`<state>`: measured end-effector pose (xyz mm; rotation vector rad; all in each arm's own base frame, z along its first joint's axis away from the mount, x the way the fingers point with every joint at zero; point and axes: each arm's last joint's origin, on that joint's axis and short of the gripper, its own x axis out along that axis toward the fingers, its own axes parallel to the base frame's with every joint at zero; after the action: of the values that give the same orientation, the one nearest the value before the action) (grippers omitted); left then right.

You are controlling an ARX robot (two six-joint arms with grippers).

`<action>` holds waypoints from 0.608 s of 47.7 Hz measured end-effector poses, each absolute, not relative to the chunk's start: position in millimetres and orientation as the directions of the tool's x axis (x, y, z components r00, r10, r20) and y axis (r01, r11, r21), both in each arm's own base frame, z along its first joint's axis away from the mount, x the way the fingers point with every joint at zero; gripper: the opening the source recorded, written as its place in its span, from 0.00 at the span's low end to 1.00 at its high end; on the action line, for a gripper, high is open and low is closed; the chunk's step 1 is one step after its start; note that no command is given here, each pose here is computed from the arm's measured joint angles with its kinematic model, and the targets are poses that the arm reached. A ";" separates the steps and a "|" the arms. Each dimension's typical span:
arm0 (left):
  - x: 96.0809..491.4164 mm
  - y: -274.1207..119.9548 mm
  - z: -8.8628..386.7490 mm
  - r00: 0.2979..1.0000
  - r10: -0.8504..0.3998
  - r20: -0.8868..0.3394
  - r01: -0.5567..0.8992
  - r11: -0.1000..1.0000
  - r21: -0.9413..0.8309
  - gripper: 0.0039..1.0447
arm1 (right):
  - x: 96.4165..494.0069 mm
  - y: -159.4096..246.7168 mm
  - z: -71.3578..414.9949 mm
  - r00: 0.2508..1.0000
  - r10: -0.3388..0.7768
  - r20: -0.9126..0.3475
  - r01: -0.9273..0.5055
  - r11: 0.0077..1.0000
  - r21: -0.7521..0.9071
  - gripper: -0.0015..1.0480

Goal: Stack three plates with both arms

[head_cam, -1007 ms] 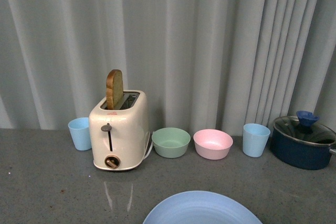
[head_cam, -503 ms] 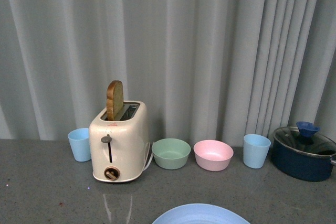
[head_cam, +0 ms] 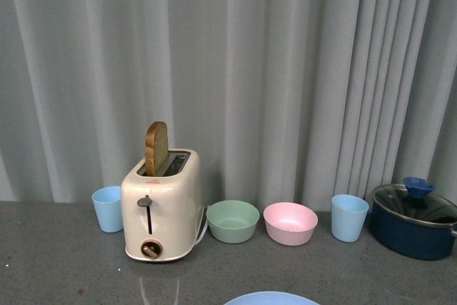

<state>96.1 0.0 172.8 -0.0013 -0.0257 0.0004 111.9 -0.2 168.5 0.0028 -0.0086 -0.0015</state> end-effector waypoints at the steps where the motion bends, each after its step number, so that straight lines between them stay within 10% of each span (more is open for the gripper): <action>1: 96.1 0.0 172.8 1.000 0.000 0.026 0.000 1.000 -0.001 0.94 | 111.4 -0.2 168.3 1.000 -0.002 0.007 0.002 1.000 0.002 0.03; 29: 96.1 0.0 172.8 1.000 0.000 0.026 0.000 1.000 -0.001 0.94 | 97.6 -0.2 165.4 1.000 -0.001 0.002 0.001 1.000 0.002 0.03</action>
<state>96.1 0.0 172.8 -0.0013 -0.0257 0.0000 97.6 -0.2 165.4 0.0025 -0.0025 -0.0011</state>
